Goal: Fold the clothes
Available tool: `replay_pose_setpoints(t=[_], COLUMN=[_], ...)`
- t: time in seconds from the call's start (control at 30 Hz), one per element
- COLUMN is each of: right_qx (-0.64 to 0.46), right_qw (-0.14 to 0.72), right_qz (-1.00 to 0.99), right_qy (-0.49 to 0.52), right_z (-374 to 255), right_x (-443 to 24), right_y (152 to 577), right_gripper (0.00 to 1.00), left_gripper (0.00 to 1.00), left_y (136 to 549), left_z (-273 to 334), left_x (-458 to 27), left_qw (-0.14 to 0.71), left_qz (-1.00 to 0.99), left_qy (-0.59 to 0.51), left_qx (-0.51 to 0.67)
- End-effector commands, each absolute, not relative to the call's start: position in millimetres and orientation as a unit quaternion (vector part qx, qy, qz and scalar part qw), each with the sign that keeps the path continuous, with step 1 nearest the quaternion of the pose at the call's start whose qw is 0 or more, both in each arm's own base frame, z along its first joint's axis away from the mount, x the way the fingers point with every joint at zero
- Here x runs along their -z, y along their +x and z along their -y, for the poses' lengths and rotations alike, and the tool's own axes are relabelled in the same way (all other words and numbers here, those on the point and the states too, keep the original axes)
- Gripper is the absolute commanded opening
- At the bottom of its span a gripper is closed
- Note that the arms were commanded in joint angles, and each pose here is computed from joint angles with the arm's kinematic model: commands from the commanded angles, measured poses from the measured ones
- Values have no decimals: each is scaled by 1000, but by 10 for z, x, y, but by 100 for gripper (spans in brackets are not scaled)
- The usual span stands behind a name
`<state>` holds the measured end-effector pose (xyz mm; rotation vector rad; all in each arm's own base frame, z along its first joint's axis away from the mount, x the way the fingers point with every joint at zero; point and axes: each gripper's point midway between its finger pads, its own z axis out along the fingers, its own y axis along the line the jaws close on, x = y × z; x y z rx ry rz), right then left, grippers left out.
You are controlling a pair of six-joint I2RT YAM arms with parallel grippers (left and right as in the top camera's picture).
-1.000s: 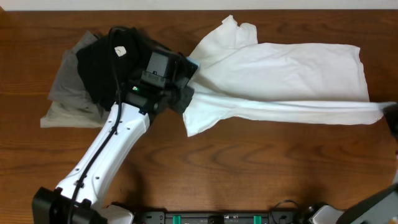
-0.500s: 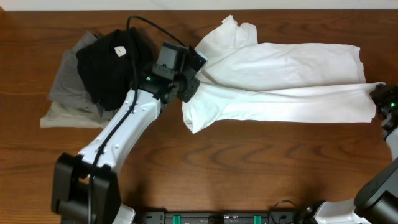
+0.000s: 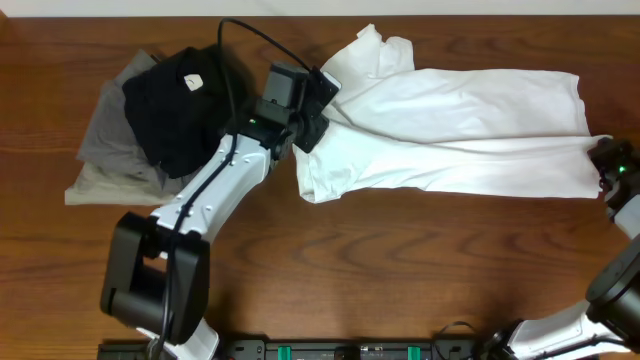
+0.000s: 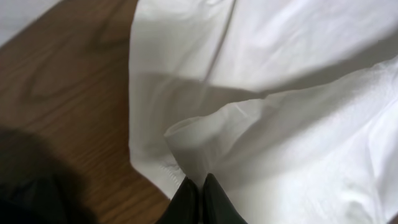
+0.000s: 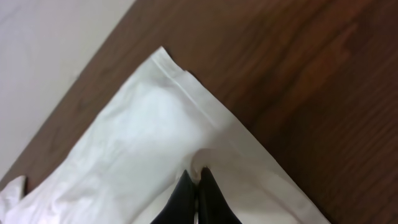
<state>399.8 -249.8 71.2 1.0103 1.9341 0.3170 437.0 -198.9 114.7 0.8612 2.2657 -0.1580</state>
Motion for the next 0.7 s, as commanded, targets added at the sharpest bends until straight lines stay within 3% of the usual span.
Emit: replay_pose_setpoints(t=[0.0,0.1,0.17,0.3,0.33,0.37,0.53,0.67], right_qx=[-117,-114,-117,-149,-161,-170,-216,-233], right_qw=[452,456,460,462,463,463,444,393], right_qz=[-793,-796,-799,-797,-796,-796,-792,-799], right_qy=[392,381,369,359,355,352,359,392], right_z=[2490,2486,2475,2428,2410,2399,2373,2325], right_x=[-675,-687,-707,-740,-754,-766,-736,-547], right_y=[4042,4051,4061,4053,4046,4039,3896,3685], right_gripper=[2,14,24,45,48,50,55,54], left_gripper=[6,7,15,69,90,99,98,98], left_y=[4482,4579,4643,4621,4578,4520,4062,3477], left_z=[1973,1904,1816,1694,1664,1630,1505,1682], left_x=[-1122,-1168,-1206,-1222,-1217,-1208,-1131,-1042], left_qw=[358,374,381,366,357,345,260,152], left_qz=[-872,-871,-872,-886,-893,-899,-937,-955], left_qy=[330,318,307,284,275,270,233,225], left_qx=[52,26,0,-8,-6,-4,19,119])
